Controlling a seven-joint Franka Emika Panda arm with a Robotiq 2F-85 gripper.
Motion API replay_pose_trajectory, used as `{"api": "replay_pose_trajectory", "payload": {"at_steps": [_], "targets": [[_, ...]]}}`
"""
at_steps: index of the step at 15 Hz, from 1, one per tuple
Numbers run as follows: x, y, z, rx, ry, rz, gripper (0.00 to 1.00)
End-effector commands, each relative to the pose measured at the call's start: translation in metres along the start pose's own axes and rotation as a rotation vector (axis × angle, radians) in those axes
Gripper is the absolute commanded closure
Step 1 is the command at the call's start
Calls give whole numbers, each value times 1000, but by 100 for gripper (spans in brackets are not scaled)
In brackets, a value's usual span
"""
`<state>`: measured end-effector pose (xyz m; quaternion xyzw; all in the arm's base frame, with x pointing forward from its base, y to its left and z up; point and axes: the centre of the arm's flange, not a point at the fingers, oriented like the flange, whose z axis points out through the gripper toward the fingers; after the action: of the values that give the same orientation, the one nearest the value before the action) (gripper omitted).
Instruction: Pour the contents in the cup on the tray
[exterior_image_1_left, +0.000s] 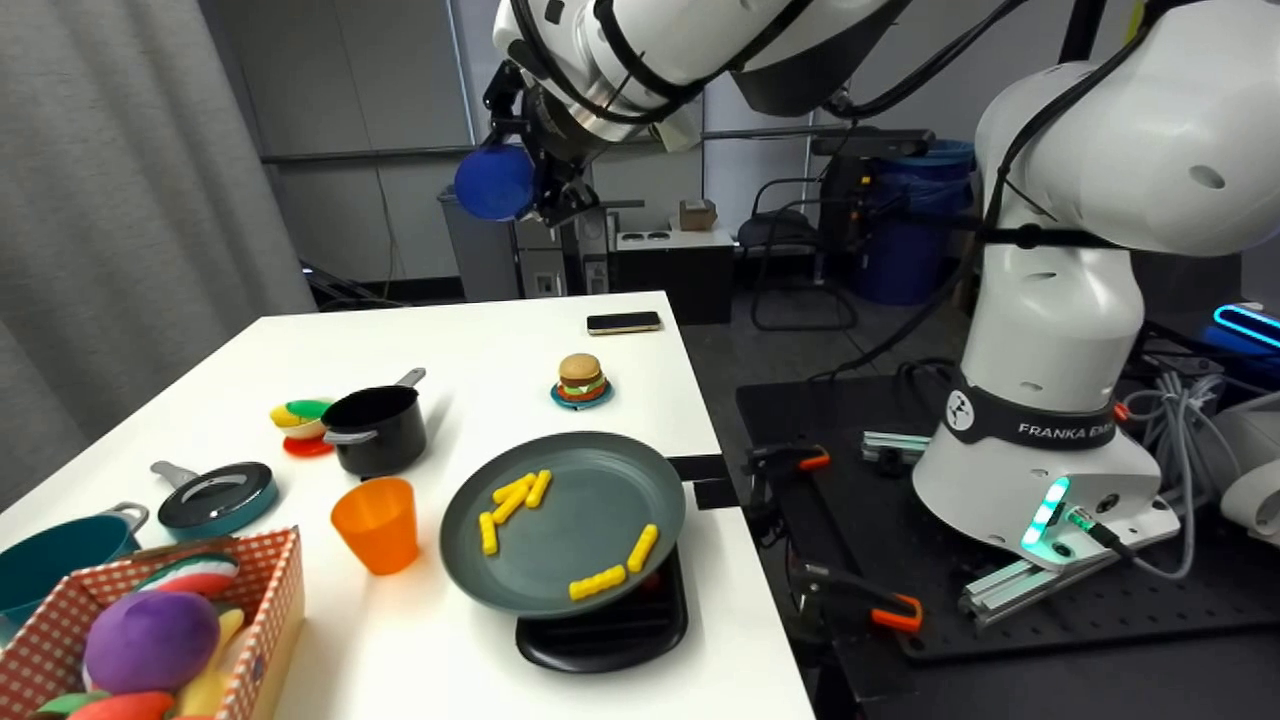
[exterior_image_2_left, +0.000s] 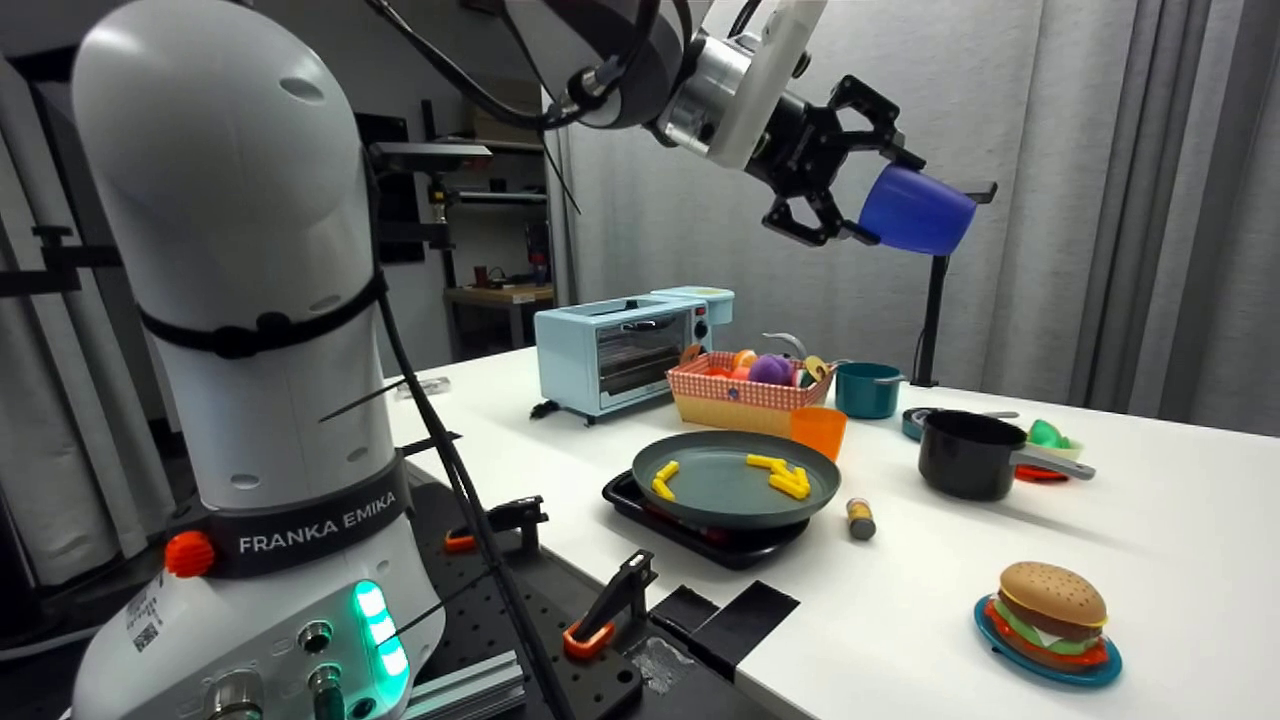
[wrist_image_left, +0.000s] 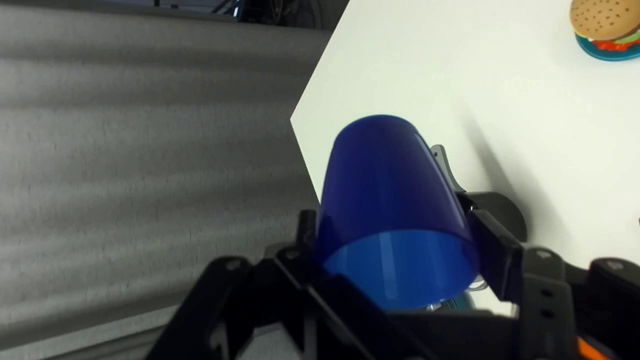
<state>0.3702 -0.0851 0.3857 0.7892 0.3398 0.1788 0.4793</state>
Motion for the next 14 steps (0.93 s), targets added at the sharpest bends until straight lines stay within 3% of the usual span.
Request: {"api": "replay_pose_trajectory", "payload": {"at_steps": [1, 14], "targets": [[2, 14, -1, 62, -38, 188, 50], [1, 12, 38, 335, -88, 787, 50]]}}
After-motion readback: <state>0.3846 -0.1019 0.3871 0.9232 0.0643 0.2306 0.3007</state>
